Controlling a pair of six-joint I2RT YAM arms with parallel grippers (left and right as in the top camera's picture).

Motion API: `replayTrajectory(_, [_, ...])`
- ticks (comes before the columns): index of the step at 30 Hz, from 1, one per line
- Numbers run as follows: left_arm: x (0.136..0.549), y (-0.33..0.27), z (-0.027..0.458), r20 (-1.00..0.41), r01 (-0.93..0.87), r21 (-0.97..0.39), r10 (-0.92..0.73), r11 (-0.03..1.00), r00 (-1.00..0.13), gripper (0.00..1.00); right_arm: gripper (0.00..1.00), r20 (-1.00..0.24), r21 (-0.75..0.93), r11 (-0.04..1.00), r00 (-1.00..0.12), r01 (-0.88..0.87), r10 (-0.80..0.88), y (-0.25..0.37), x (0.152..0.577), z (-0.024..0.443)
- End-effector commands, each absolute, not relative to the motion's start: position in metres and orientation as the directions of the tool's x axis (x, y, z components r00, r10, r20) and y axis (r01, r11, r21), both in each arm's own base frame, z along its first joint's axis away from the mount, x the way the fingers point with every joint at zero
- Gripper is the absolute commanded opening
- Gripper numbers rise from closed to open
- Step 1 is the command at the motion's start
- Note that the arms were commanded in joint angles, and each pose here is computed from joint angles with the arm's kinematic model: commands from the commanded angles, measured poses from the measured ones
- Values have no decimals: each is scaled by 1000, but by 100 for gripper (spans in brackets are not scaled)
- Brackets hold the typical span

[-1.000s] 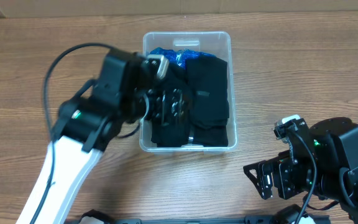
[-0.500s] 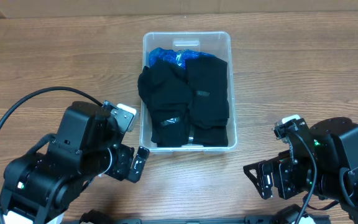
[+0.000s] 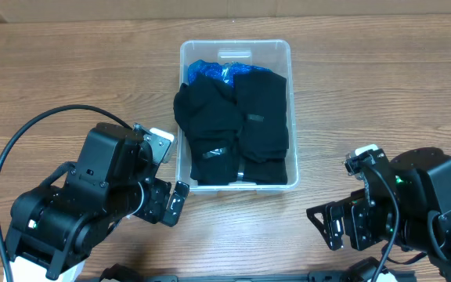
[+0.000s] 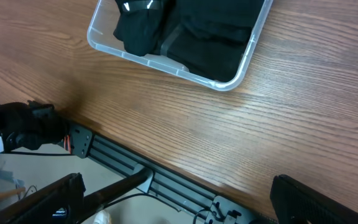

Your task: Pack container

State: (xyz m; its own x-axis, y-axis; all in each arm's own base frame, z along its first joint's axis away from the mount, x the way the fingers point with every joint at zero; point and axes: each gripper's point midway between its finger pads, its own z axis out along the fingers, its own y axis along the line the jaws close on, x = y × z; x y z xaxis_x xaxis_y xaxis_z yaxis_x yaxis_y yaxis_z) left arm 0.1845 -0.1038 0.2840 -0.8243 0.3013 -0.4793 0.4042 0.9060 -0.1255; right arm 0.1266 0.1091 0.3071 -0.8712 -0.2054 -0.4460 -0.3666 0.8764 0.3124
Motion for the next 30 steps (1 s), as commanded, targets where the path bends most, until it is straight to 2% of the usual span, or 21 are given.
replayTrajectory(1, [192,-104,290,-515,431,-84,331,898,-790,100,100,-549,290,873,-816,-391,-183,113,147,322])
replayTrajectory(4, [187,-101,287,-492,429,-83,338,899,-803,100,100,-555,306,864,-812,-400,-179,117,148,324])
replayTrajectory(6, [182,-100,291,-507,407,-105,303,907,-807,100,100,-511,308,869,-838,-387,-192,113,137,317])
replayTrajectory(8, [164,-94,313,-608,406,-128,252,905,-753,100,100,-492,331,858,-848,-392,-198,108,116,315])
replayTrajectory(11, [122,-76,336,-742,421,-150,179,895,-646,100,100,-661,336,827,-738,-450,-133,94,87,334])
replayTrajectory(13, [95,-64,326,-768,405,-181,128,896,-627,100,100,-756,346,807,-651,-479,-63,81,59,338])
replayTrajectory(16, [70,-57,293,-775,391,-241,67,888,-629,100,100,-803,357,794,-595,-492,-8,68,33,326])
replayTrajectory(18, [66,-55,278,-786,381,-263,32,886,-618,100,100,-816,365,798,-578,-480,26,63,27,319])
replayTrajectory(23, [77,-60,297,-834,398,-273,-9,876,-552,100,100,-824,364,794,-565,-487,31,64,29,322])
replayTrajectory(30, [68,-55,280,-782,355,-295,-10,887,-624,100,100,-814,366,796,-580,-482,24,63,27,318])
